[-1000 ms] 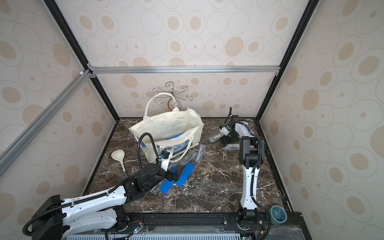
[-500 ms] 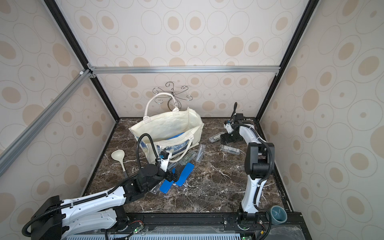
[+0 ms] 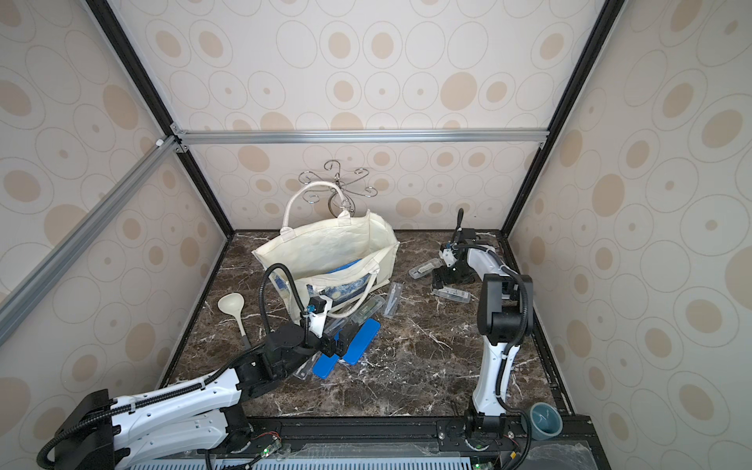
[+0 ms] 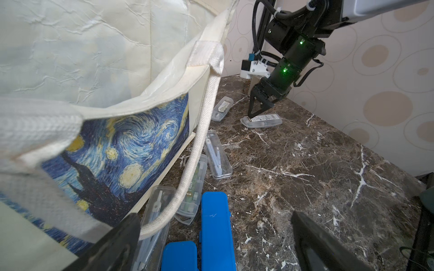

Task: Put the compass set into the canvas bag
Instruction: Pick up the compass set at the center of the board.

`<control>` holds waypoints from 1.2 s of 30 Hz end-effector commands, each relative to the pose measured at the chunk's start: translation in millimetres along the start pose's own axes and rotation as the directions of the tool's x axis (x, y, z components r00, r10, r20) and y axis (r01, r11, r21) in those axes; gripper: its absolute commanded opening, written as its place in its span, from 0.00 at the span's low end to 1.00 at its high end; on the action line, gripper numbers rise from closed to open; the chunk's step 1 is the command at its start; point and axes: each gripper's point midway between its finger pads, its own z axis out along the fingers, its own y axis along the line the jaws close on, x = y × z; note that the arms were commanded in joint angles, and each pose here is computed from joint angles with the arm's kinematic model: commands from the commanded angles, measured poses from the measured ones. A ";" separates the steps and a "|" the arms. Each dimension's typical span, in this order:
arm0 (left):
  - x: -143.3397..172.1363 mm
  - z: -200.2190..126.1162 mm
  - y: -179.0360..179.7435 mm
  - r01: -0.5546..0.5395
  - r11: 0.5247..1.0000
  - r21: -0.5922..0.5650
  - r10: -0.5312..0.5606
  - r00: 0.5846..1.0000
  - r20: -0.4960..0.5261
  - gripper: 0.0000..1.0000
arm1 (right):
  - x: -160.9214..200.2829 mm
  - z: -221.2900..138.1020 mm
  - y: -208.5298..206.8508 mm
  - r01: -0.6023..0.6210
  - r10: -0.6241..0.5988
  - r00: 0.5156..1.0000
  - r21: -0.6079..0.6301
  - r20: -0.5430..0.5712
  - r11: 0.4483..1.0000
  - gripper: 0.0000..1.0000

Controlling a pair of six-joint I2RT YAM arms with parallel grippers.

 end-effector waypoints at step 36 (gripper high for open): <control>-7.4 -2.6 4.3 -0.019 1.000 -0.017 0.020 0.999 0.029 1.00 | 77.9 22.6 25.1 -0.077 0.119 0.982 0.264 -0.147 0.961 0.73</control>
